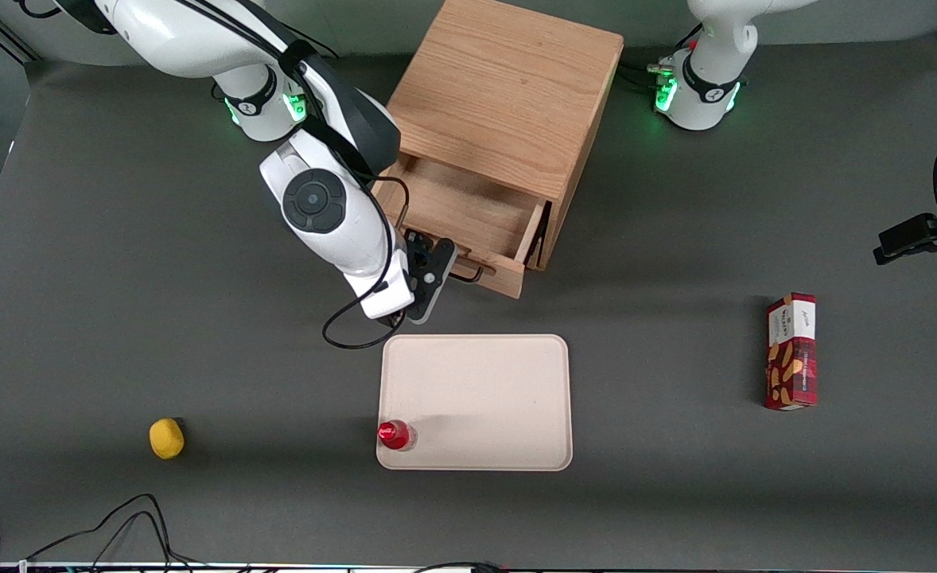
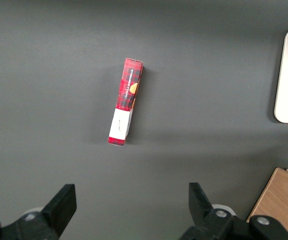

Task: Open upper drawer
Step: 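Pull the handle outward from the cabinet with the right gripper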

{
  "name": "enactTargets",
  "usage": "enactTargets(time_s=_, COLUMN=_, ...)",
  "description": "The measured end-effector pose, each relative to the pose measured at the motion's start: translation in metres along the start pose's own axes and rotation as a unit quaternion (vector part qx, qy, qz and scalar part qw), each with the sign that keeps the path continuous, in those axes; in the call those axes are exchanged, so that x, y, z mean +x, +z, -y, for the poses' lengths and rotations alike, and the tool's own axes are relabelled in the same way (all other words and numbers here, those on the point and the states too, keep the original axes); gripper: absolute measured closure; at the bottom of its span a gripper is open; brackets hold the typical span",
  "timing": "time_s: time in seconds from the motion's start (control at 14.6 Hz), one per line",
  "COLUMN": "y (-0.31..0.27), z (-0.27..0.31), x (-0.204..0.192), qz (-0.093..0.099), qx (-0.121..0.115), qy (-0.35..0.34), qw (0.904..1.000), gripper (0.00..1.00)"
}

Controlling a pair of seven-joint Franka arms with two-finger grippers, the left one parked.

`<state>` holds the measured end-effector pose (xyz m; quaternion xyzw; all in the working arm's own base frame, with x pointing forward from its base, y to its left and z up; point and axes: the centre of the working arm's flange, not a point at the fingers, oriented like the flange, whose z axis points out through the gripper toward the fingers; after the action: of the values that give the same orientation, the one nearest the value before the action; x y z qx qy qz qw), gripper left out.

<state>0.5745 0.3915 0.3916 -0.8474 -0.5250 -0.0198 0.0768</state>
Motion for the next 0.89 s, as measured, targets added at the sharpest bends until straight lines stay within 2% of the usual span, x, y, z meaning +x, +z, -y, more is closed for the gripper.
enactTargets(time_s=0.34, y=-0.002, z=-0.022, x=-0.003, qz=-0.018, qx=-0.016, qy=0.001, qw=0.9997, gripper=0.00)
enactTargets(time_s=0.68, y=-0.005, z=-0.040, x=-0.008, qz=-0.024, qx=-0.021, qy=0.005, qw=0.9995, gripper=0.00)
enactTargets(time_s=0.89, y=-0.006, z=-0.058, x=-0.014, qz=-0.036, qx=-0.021, qy=0.009, qw=0.9991, gripper=0.00)
